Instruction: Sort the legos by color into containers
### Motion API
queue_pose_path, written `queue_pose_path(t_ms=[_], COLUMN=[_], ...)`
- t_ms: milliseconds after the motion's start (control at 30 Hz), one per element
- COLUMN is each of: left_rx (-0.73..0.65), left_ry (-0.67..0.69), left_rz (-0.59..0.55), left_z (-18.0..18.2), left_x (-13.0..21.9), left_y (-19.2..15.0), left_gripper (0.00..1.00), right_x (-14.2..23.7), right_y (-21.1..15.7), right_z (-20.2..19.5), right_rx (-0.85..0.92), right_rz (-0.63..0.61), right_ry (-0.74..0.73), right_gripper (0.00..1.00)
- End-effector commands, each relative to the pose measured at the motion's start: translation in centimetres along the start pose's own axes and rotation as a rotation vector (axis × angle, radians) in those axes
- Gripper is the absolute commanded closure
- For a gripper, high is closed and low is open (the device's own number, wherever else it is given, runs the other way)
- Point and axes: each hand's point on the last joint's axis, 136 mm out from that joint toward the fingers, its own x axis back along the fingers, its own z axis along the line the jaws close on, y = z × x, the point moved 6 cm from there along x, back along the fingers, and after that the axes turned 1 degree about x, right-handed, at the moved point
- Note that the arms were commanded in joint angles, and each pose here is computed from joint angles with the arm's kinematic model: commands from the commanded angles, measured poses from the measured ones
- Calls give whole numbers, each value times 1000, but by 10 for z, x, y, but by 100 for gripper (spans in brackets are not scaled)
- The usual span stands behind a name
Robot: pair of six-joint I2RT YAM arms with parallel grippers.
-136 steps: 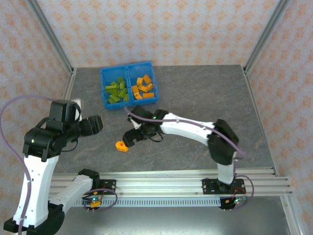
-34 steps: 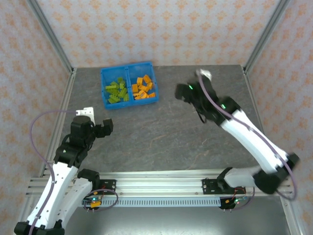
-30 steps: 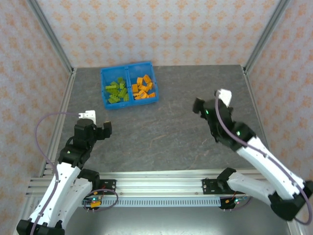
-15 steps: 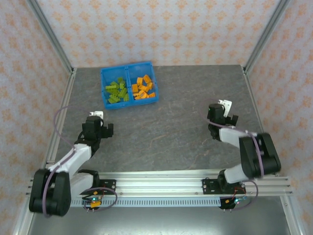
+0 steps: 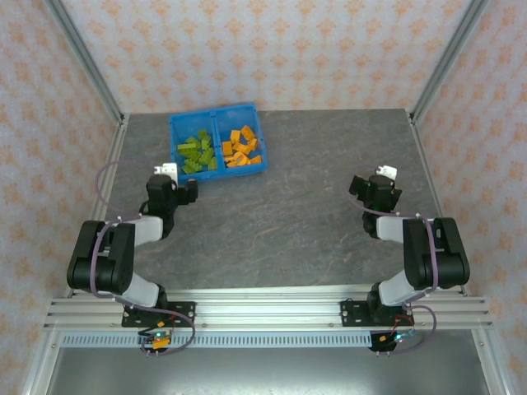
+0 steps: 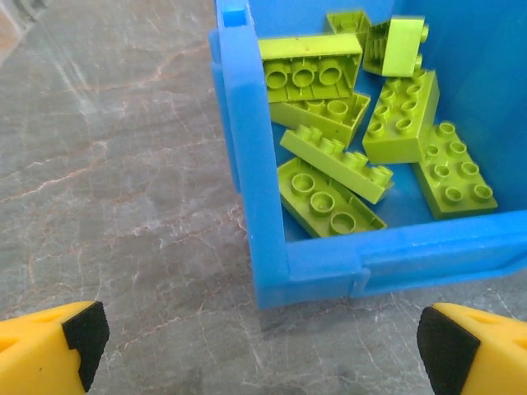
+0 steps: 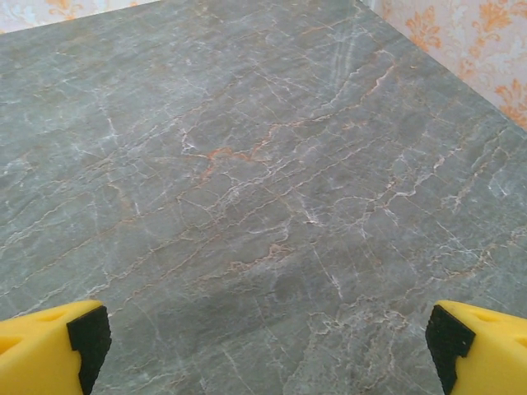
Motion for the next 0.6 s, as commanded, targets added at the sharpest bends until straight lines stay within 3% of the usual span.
queue_pose_path(t_ms=[0, 33, 67, 133, 167, 233, 567], left_rx=[11, 28, 22, 26, 25, 23, 19], left_ry=[87, 69, 76, 73, 74, 75, 65], left_rz=[-80, -138, -87, -118, -93, -98, -102], left_z=[2, 4, 4, 4, 3, 4, 2], left_x=[4, 4, 5, 5, 5, 5, 4], left_y=[12, 13, 10, 12, 13, 12, 13], left_gripper=[0, 0, 0, 0, 0, 0, 0], right_x=[3, 3, 3, 3, 4, 5, 4], right_y=[9, 9, 4, -1, 1, -1, 1], right_z=[3, 4, 6, 7, 7, 7, 9], right_rx=[1, 5, 13, 13, 19, 13, 25], right_rz=[-47, -45, -42, -108, -64, -101, -60], right_ry=[28, 28, 47, 67, 62, 71, 82], right_gripper=[1, 1, 1, 1, 1, 1, 1])
